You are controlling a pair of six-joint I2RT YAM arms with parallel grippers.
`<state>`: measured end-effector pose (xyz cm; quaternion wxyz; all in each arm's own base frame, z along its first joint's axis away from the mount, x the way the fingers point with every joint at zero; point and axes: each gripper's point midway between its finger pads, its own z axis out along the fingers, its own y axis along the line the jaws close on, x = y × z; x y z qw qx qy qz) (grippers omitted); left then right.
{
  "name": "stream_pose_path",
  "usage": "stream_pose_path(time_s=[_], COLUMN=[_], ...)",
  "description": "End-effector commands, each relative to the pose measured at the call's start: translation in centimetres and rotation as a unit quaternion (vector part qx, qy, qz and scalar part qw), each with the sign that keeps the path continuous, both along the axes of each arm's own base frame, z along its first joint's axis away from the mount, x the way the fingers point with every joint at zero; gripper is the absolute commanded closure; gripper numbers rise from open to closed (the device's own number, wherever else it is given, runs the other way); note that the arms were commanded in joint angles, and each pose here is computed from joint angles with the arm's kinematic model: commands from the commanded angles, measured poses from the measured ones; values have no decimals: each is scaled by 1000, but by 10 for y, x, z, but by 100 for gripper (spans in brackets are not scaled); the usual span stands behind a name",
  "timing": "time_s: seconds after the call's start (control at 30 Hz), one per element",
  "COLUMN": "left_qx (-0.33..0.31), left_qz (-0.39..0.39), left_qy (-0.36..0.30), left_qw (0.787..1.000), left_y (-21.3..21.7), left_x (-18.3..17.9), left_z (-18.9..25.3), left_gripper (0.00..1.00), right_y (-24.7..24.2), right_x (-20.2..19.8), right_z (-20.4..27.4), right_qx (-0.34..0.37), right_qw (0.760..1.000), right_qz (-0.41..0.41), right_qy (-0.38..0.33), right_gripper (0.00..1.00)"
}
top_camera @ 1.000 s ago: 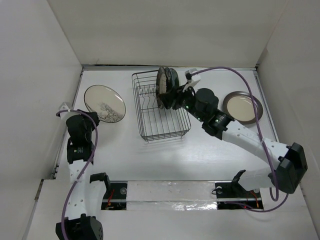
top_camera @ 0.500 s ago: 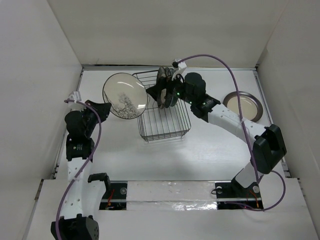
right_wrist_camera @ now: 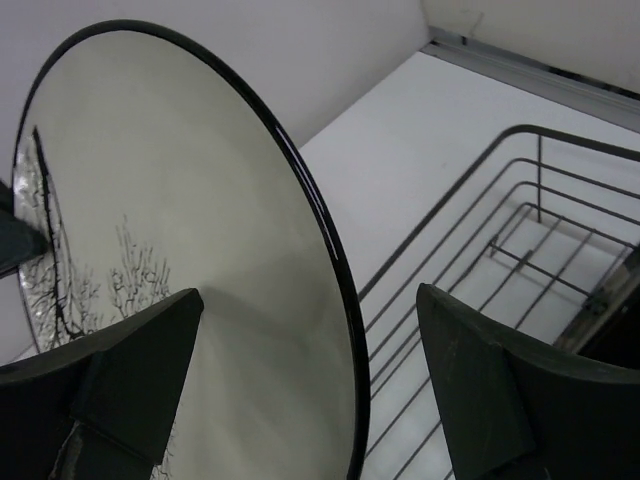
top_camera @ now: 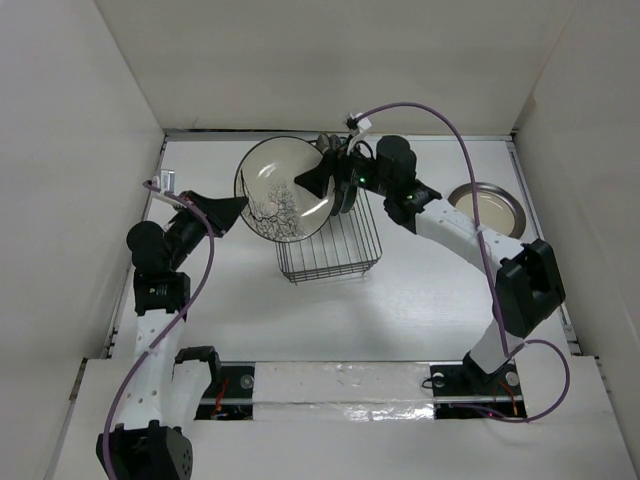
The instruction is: Load the plates into the dish rack
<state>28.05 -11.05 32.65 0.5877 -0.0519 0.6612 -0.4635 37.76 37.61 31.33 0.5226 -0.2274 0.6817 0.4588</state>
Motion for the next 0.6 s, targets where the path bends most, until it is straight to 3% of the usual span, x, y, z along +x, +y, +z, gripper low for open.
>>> stream_pose_path(time_s=[0.0, 0.07, 0.1, 0.17, 0.2, 0.27, 0.33, 0.4, 0.43, 0.53, 0.57], left_qx=[-1, -2, -3, -4, -5, -7, -12, -6, -5, 5, 6], left_qz=[-68, -65, -61, -49, -45, -35, -16, 4, 16, 40, 49], left_qy=[-146, -142, -140, -135, -131, -109, -93, -88, -83, -72, -72], left_qw=[987, 988, 988, 990, 990, 993, 995, 996, 996, 997, 996], left_y=[-20, -19, -18, -15, -14, -11, -7, -1, 2, 9, 11], left_x=[-34, -32, -31, -26, -24, -15, -7, -2, 1, 7, 9], left_z=[73, 70, 68, 63, 61, 52, 47, 44, 42, 38, 42], left_gripper=[100, 100, 100, 100, 100, 100, 95, 81, 65, 33, 29], right_y=[3, 4, 4, 1, 1, 0, -3, -5, -6, -17, -23], right_x=[-27, -42, -45, -52, -55, -59, -59, -64, -64, -55, -51], right_z=[23, 21, 21, 19, 18, 16, 15, 20, 23, 43, 46], right_qx=[36, 47, 48, 51, 51, 52, 59, 68, 72, 81, 81], right_qw=[995, 991, 990, 987, 986, 985, 985, 984, 984, 989, 991], right_qz=[85, 119, 124, 142, 148, 158, 157, 161, 155, 112, 98], right_qy=[-46, -49, -51, -56, -54, -50, -41, -46, -44, -54, -54], right_gripper=[14, 29, 47, 68, 83, 100, 100, 100, 100, 100, 100])
